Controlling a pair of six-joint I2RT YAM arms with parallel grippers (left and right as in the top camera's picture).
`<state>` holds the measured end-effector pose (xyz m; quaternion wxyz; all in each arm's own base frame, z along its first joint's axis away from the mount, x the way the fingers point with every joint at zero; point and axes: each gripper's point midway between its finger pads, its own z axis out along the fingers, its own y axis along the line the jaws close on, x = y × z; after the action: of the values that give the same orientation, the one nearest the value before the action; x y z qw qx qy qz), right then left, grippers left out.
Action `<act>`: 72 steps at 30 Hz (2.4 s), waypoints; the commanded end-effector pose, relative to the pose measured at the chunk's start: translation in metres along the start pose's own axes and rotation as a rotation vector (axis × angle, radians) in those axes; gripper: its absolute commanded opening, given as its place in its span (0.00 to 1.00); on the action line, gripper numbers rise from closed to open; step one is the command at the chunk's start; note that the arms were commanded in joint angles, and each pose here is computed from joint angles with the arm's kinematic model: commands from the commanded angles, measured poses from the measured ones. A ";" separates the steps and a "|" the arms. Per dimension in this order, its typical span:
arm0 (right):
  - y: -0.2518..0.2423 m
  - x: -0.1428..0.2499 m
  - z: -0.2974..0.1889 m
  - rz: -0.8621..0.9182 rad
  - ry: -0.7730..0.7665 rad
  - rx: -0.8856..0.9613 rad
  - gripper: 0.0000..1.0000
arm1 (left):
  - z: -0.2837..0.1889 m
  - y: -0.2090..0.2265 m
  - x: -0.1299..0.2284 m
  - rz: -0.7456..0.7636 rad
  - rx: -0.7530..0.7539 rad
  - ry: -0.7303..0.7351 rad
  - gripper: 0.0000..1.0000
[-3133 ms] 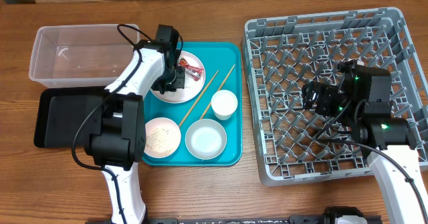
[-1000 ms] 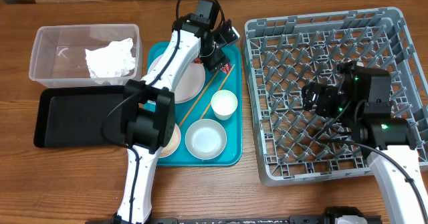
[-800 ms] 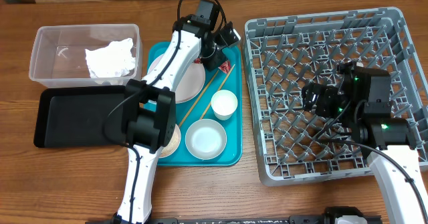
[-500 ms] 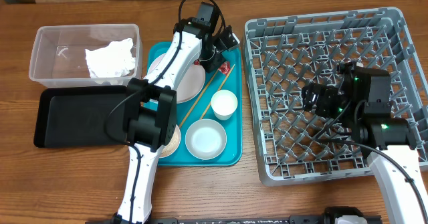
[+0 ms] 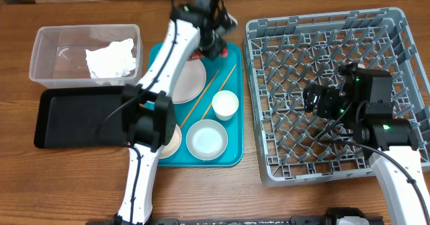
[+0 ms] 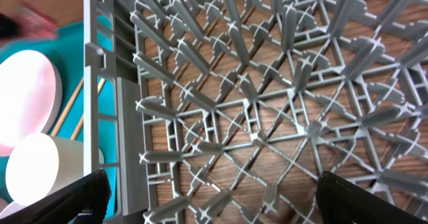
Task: Sort waste into correct bins and load items into the dishwasher
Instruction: 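Grasp the red wrapper with the left gripper and drop it in the bin, then grasp the rice-filled bowl rim with the left gripper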
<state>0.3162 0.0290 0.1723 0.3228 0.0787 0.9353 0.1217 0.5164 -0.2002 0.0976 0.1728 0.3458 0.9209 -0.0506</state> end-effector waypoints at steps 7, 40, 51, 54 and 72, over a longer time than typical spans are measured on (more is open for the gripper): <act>0.005 -0.013 -0.006 -0.010 -0.042 -0.017 1.00 | -0.121 0.112 0.069 -0.503 -0.107 0.013 0.04; 0.036 -0.011 -0.012 -0.022 -0.030 -0.195 1.00 | -0.250 0.089 0.090 -0.618 0.104 -0.209 0.72; 0.036 -0.020 -0.050 -0.045 -0.141 -0.162 1.00 | -0.125 -0.055 0.106 -0.356 0.311 0.130 0.72; 0.028 -0.019 -0.060 -0.037 -0.139 -0.106 1.00 | -0.094 -0.071 0.109 -0.307 0.293 0.157 0.72; 0.020 -0.010 -0.039 -0.016 -0.050 -0.072 1.00 | -0.085 -0.075 0.210 -0.828 -0.067 0.246 0.53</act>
<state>0.2949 0.0402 0.2062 0.3424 0.0634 0.9247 0.1538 0.3117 -0.1219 0.1231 0.0401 0.0056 0.9974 -0.0600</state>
